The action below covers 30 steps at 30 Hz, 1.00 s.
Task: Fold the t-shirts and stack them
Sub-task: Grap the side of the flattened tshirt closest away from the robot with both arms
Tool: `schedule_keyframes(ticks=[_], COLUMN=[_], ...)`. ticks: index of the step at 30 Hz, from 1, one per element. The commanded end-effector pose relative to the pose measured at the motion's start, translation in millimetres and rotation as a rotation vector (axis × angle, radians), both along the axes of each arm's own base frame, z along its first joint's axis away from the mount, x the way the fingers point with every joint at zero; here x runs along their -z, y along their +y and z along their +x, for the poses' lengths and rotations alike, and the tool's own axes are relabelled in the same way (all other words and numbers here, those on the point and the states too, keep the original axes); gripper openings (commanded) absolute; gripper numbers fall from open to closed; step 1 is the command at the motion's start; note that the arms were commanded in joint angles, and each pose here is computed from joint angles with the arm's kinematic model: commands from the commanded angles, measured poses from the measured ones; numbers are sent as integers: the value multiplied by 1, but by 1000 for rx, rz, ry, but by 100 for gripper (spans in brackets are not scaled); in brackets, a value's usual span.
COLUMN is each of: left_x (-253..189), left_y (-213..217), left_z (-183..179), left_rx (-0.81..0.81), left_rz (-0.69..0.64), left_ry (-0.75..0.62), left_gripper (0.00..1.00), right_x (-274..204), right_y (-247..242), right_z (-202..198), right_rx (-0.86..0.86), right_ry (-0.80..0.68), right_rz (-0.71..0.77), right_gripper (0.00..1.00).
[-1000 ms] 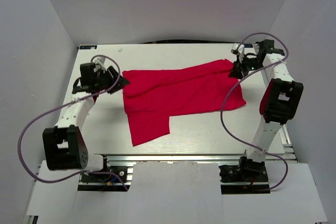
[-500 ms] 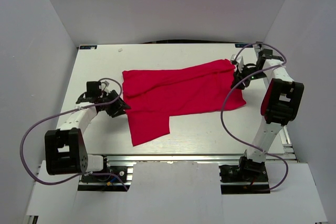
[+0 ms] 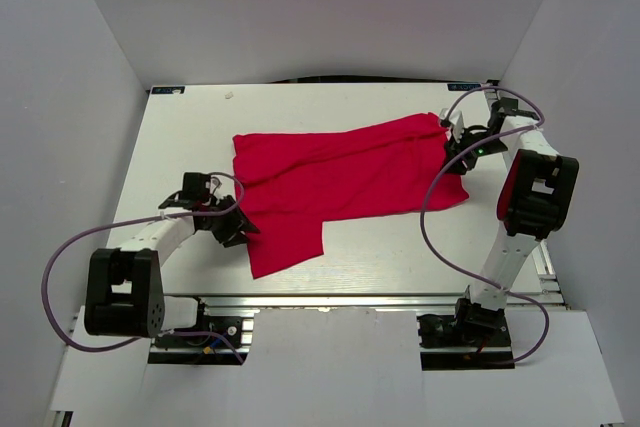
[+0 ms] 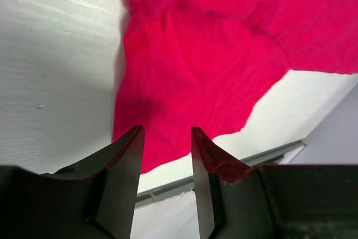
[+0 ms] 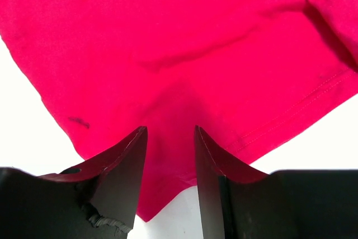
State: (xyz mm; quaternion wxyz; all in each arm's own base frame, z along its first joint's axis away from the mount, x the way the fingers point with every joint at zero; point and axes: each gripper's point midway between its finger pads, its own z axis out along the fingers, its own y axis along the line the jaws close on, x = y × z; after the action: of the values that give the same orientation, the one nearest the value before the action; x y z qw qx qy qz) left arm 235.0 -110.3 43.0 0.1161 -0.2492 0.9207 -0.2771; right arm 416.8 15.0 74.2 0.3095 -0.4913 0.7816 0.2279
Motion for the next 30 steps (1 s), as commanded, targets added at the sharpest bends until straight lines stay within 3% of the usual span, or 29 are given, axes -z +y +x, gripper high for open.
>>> schedule_keyframes(ticks=[1, 10, 22, 26, 30], left_x=[3, 10, 34, 41, 40], left_y=[5, 26, 8, 4, 4], left_z=[1, 24, 9, 4, 1], left_rx=[-25, -98, -27, -7, -5], left_rz=[62, 205, 146, 143, 147], left_ry=[-22, -82, -12, 8, -1], left_gripper=[50, 51, 51, 45, 32], right_x=[-16, -11, -12, -13, -9], right_y=[-5, -5, -6, -7, -11], right_z=[3, 1, -1, -4, -11], right_rx=[20, 33, 45, 48, 42], right_ry=[-47, -24, -18, -13, -2], right_rz=[0, 12, 27, 28, 18], right_gripper=[46, 46, 47, 47, 48])
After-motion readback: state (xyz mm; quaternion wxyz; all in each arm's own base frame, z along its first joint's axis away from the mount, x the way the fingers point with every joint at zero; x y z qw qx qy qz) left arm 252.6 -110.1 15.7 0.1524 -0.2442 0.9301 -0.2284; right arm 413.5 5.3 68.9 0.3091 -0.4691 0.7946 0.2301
